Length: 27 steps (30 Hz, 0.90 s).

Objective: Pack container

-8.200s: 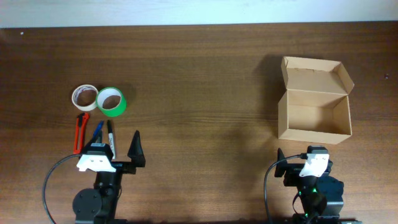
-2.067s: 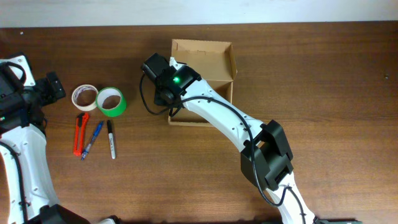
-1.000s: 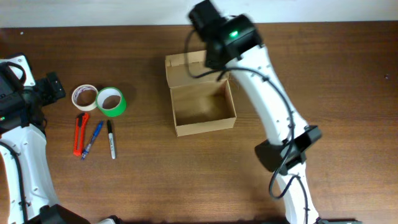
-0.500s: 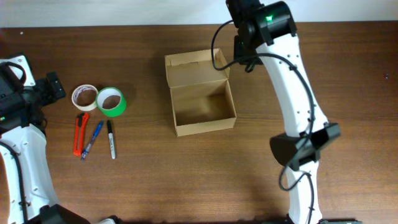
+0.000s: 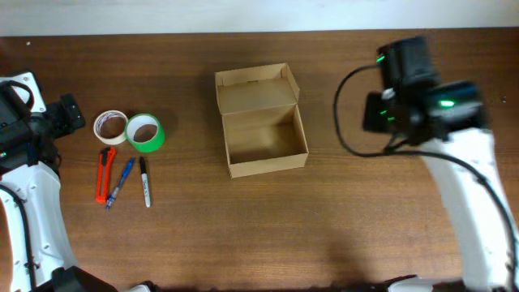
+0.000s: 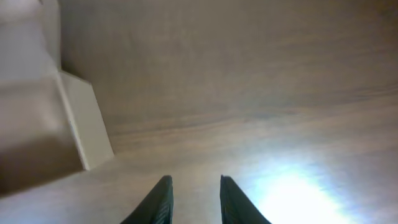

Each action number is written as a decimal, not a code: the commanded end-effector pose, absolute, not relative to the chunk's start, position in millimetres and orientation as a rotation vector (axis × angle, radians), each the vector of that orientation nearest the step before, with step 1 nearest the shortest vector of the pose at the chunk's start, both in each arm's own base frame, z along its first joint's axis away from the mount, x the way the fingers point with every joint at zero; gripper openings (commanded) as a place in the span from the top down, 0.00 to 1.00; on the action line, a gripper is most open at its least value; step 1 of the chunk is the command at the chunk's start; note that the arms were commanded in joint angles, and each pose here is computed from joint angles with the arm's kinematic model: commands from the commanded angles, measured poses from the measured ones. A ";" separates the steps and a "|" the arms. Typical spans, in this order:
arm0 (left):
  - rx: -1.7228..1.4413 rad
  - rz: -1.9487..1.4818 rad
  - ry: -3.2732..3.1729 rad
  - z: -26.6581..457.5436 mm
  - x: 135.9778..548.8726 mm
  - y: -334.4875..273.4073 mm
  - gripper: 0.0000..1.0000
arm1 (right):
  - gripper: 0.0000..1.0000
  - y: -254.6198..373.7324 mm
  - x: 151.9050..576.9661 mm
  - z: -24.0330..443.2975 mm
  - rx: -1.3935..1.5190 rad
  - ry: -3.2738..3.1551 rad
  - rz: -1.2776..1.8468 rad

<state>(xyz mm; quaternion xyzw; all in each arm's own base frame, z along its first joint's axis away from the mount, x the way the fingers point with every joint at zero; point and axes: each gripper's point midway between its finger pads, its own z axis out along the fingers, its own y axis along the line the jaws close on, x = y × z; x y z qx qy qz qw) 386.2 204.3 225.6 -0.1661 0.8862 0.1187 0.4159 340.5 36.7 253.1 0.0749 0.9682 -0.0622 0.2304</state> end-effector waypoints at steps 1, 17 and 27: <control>-0.398 0.314 2.217 231.6 388.4 207.5 0.00 | 0.74 60.2 337.1 163.9 0.116 2.866 -0.120; -0.398 0.314 2.217 231.6 388.4 207.5 0.00 | 0.96 109.5 352.0 66.2 0.084 2.986 0.042; -0.398 0.314 2.217 231.5 388.4 207.4 0.00 | 0.96 161.9 354.8 68.8 -0.082 2.914 0.129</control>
